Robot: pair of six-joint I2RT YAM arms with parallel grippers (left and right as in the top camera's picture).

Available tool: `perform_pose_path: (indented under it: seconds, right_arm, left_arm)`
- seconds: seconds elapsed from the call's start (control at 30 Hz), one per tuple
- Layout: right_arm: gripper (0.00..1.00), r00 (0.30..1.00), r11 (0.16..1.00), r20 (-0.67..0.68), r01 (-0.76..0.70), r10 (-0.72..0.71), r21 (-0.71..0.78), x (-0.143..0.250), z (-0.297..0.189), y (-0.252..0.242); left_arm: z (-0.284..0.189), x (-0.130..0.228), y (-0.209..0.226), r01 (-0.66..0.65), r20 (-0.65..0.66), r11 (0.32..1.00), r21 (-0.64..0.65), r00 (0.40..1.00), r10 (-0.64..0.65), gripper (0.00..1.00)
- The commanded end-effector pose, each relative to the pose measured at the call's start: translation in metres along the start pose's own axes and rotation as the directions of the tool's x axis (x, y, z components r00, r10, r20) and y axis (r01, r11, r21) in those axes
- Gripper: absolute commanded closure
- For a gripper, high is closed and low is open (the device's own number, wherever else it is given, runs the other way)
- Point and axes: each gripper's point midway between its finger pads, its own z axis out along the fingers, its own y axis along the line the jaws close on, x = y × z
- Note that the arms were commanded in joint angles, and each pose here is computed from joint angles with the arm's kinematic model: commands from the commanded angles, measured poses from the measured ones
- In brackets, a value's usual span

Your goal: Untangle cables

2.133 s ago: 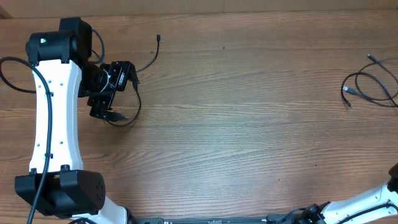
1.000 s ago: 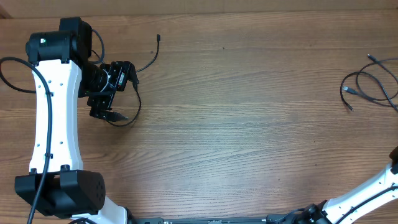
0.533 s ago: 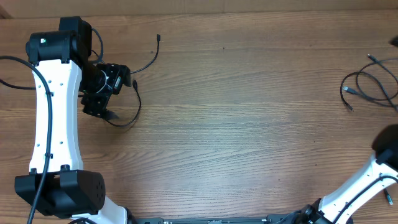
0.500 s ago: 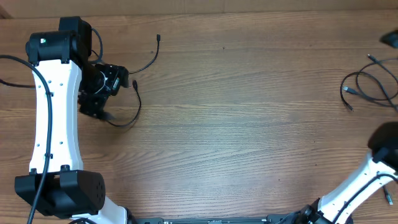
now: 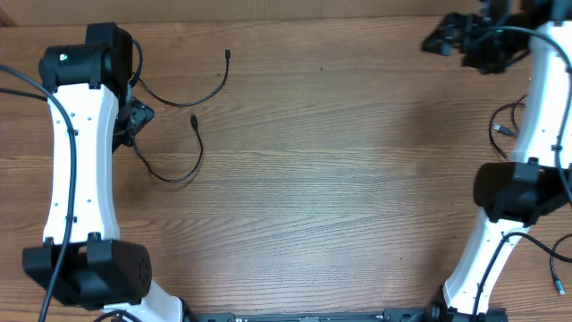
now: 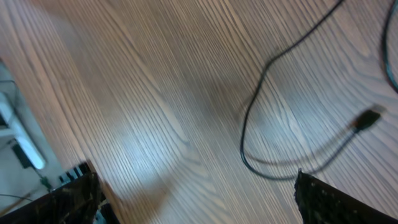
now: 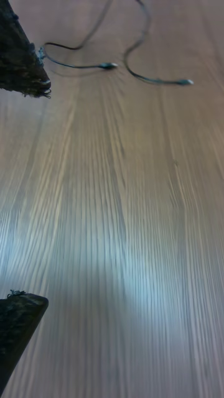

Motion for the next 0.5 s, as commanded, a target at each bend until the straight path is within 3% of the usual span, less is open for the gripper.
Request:
perform_pose_path:
  seconds: [0.0,0.17,0.27,0.47]
  right_arm:
    - [0.0,0.997,0.997,-0.031,0.072,-0.072,-0.011,0.006,0.014,0.03]
    - [0.0,0.99,0.992,-0.058,0.125,-0.126,-0.021,0.013,0.025,0.055]
    - [0.0,0.986,0.988,-0.07,0.15,-0.152,-0.032,0.017,0.03,0.067]
    - [0.0,0.982,0.985,-0.083,0.168,-0.171,-0.041,0.02,0.036,0.077]
  left_arm:
    - [0.032,-0.019,-0.008,-0.063,0.048,0.991,-0.118,0.996,0.069,0.0]
    - [0.072,-0.03,-0.04,-0.251,0.009,0.964,-0.091,0.968,0.252,0.0]
    - [0.105,-0.036,-0.07,-0.385,-0.017,0.923,-0.004,0.923,0.385,0.0]
    - [0.151,-0.051,-0.102,-0.412,0.001,0.907,0.088,0.91,0.414,0.0]
